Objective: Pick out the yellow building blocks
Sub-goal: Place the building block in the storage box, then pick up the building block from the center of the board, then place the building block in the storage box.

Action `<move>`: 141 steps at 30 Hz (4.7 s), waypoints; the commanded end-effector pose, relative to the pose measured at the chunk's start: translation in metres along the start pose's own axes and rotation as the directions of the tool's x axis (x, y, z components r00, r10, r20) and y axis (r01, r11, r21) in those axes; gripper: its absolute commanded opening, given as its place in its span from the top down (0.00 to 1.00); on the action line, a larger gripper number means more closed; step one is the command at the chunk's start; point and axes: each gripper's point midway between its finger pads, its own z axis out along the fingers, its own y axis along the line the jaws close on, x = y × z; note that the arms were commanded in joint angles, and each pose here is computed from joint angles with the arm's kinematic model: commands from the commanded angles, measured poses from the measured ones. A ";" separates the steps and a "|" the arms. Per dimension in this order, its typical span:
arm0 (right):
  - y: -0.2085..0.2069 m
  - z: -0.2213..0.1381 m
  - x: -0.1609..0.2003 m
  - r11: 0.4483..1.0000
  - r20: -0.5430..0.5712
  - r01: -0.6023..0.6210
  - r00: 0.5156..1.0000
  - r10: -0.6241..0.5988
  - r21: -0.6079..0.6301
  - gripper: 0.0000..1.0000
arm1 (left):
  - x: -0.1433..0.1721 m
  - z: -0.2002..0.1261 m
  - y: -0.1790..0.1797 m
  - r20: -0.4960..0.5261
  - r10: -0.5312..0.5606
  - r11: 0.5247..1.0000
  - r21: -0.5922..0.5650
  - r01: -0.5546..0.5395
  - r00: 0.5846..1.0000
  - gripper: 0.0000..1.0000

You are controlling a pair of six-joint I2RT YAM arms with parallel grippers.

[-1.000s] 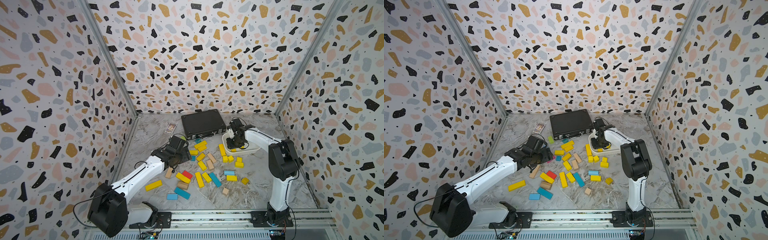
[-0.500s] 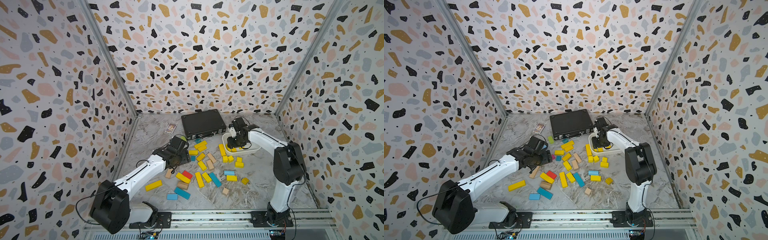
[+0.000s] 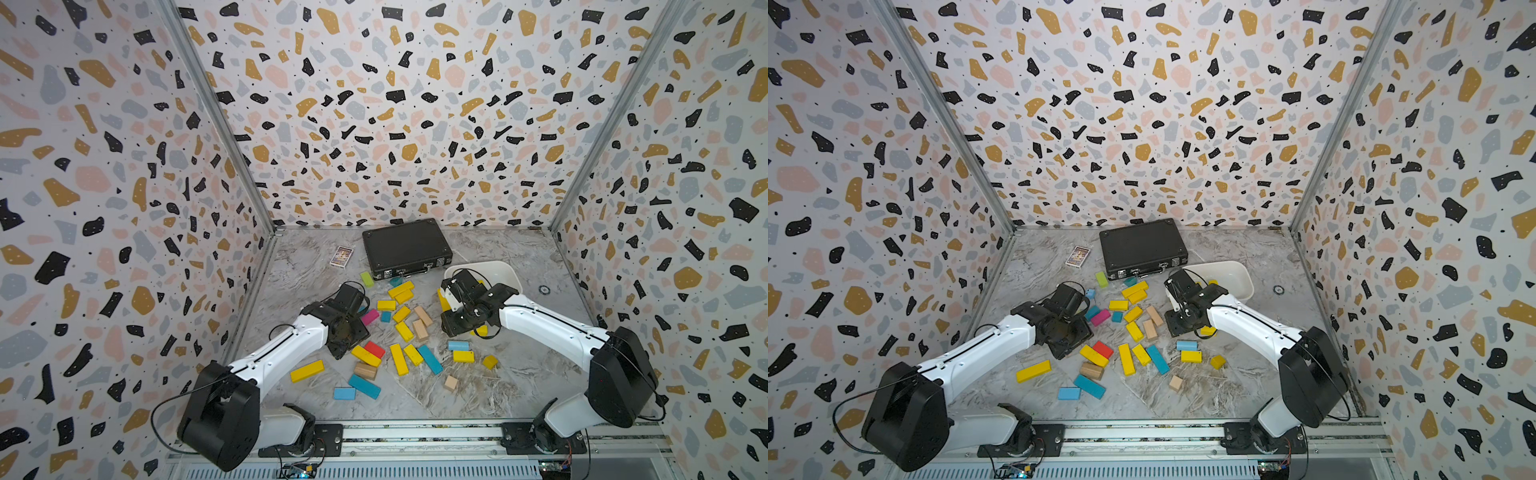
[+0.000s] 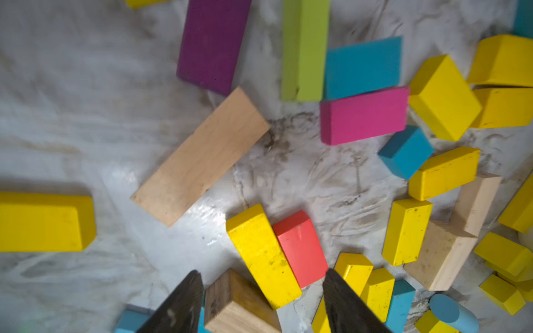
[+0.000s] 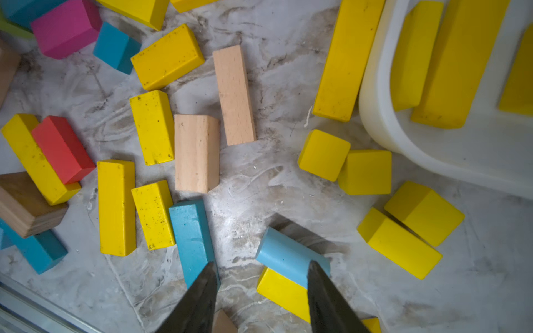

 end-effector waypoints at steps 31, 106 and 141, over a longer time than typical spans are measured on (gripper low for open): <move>-0.022 -0.033 0.002 0.994 0.073 -0.010 0.997 0.003 0.105 0.48 | 0.017 0.062 0.013 -0.093 -0.315 0.937 -0.188 0.294 0.945 0.71; -0.127 -0.002 -0.068 0.960 0.035 -0.013 0.999 0.003 0.279 1.00 | -0.033 -0.043 -0.099 0.207 0.172 0.924 0.306 -0.231 0.963 0.21; 0.049 -0.007 0.007 0.995 -0.001 0.099 0.995 -0.099 0.017 0.54 | -0.046 -0.032 -0.068 0.205 0.119 0.970 0.183 -0.158 0.971 0.27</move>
